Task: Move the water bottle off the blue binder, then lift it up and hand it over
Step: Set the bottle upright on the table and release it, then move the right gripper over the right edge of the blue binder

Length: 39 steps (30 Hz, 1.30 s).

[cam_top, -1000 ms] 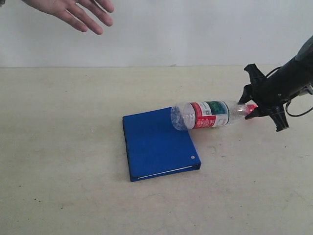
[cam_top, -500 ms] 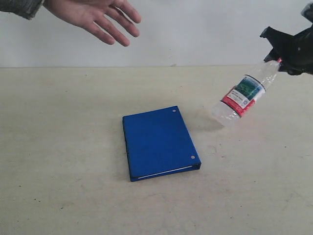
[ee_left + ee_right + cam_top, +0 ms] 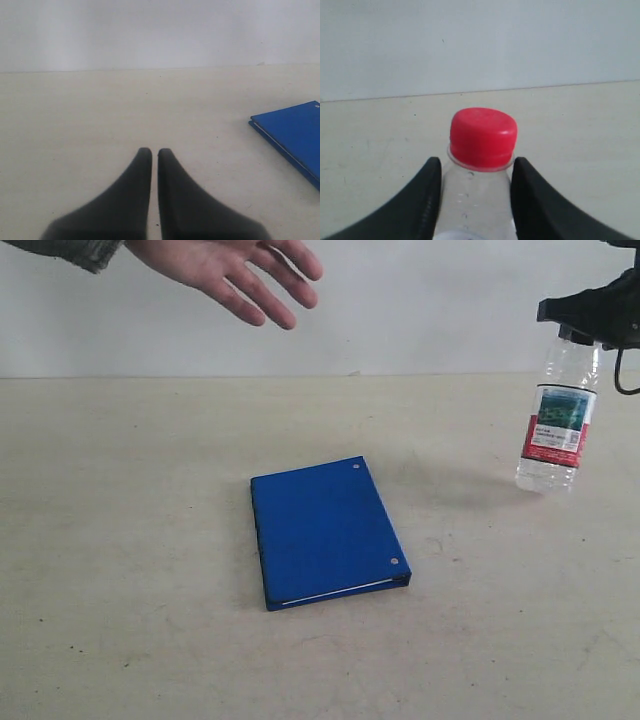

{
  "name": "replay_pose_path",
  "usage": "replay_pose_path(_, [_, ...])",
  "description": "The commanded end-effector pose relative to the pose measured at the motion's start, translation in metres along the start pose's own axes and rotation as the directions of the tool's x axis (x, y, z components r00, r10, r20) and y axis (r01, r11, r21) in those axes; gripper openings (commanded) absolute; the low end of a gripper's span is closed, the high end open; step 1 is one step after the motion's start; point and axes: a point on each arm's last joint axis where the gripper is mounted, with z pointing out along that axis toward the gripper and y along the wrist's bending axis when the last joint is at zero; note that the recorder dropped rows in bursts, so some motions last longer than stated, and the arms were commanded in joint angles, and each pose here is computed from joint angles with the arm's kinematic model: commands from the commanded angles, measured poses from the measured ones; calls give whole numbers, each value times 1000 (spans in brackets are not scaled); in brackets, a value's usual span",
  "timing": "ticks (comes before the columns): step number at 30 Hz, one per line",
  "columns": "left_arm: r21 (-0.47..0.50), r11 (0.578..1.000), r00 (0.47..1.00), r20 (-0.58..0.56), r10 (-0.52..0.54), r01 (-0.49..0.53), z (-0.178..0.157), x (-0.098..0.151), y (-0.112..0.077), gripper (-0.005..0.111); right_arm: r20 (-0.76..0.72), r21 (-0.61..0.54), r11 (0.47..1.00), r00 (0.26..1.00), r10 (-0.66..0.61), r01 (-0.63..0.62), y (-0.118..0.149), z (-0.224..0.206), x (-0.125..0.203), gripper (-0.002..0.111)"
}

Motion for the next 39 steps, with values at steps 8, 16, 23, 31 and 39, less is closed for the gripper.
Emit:
replay_pose_path(8, [-1, 1000, 1000, 2, 5, -5, 0, 0, 0, 4, 59, -18, 990, 989, -137, 139, 4, -35, -24, 0])
replay_pose_path(16, [-1, 1000, 1000, 2, 5, -5, 0, 0, 0, 4, 35, -38, 980, 980, -194, 195, 6, -35, -22, 49])
replay_pose_path(23, [-1, 1000, 1000, 2, 5, -5, 0, 0, 0, 4, 146, -88, 982, 977, -154, 168, 19, -101, -55, 57])
replay_pose_path(31, [-1, 1000, 1000, 2, 5, -5, 0, 0, 0, 4, 64, -516, 829, 975, -212, 215, 88, -164, -47, 57])
replay_pose_path(39, [-1, 1000, 1000, 2, 5, -5, 0, 0, 0, 4, -235, -754, 649, 880, -412, 103, 175, -157, 19, 57])
